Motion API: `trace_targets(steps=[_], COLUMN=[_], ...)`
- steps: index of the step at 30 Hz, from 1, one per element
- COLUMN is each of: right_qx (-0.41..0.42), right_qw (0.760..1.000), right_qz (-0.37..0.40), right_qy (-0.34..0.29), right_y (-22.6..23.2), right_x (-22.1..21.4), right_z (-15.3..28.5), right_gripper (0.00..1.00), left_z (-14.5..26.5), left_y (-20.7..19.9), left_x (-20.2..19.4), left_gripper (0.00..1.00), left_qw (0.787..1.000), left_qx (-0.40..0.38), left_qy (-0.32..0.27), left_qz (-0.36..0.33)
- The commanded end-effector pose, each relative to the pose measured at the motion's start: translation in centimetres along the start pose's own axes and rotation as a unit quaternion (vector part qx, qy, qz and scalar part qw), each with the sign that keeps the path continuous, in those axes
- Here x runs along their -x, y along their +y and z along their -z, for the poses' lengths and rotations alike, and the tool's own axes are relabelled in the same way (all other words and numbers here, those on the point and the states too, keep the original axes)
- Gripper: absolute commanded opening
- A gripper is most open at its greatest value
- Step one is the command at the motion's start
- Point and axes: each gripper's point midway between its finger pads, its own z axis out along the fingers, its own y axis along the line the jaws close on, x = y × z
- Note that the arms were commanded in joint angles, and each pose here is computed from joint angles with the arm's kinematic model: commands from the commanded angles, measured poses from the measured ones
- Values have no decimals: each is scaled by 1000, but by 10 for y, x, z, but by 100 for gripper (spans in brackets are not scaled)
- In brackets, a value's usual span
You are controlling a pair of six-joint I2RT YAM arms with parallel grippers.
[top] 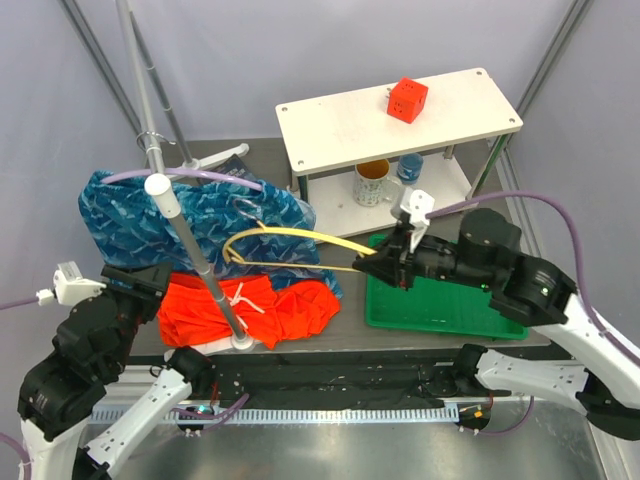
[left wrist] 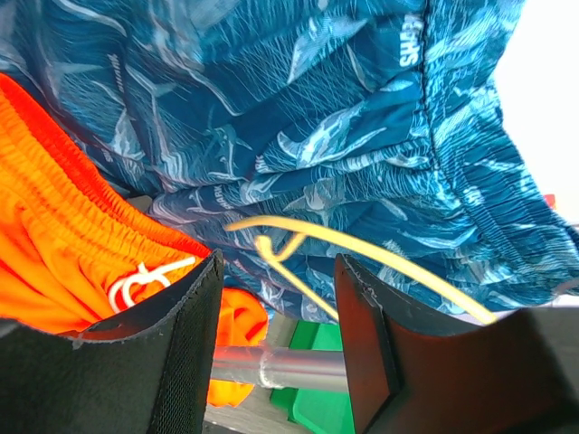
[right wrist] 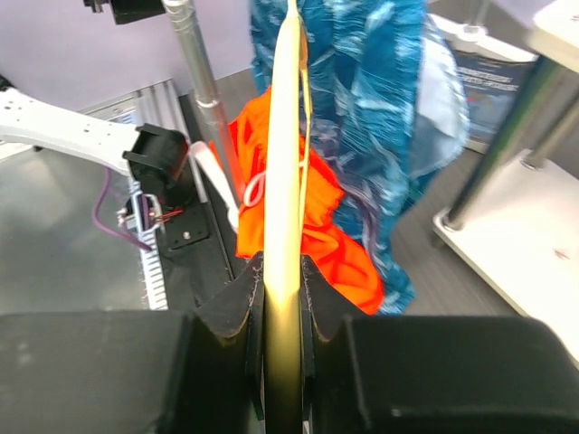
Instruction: Remove the shorts from the hanger
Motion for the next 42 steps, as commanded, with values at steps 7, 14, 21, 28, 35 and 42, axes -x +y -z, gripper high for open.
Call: trace_targets(steps=[7,14,21,28,35,42], right_qx=[-87,-82,-117,-219,-211,-201], right_qw=[991,988,970,935,944,953], right_qz=[35,14,33,36,74,88], right_qy=[-93,-130,-209,-276,-244,-208], right_y=[-7,6,8,-27,-48,-69], right_x=[41,67,120,169,207,225], right_z=[89,125,173,186,89,8], right_gripper=[1,1,1,1,1,1], left_z=[-21,-26,-24,-23,-18,-9], left_y=[-18,-16,-16,-11,-13,-13], left_x=[-20,-27,-26,-30,-29,-27], left_gripper=[51,50,48,48,48,46], left_qw=[999,999,999,999,999,998], left_qx=[-2,9,9,13,3,-11], left_qy=[30,39,39,48,50,55], left_qz=[-20,-22,-20,-21,-6,11])
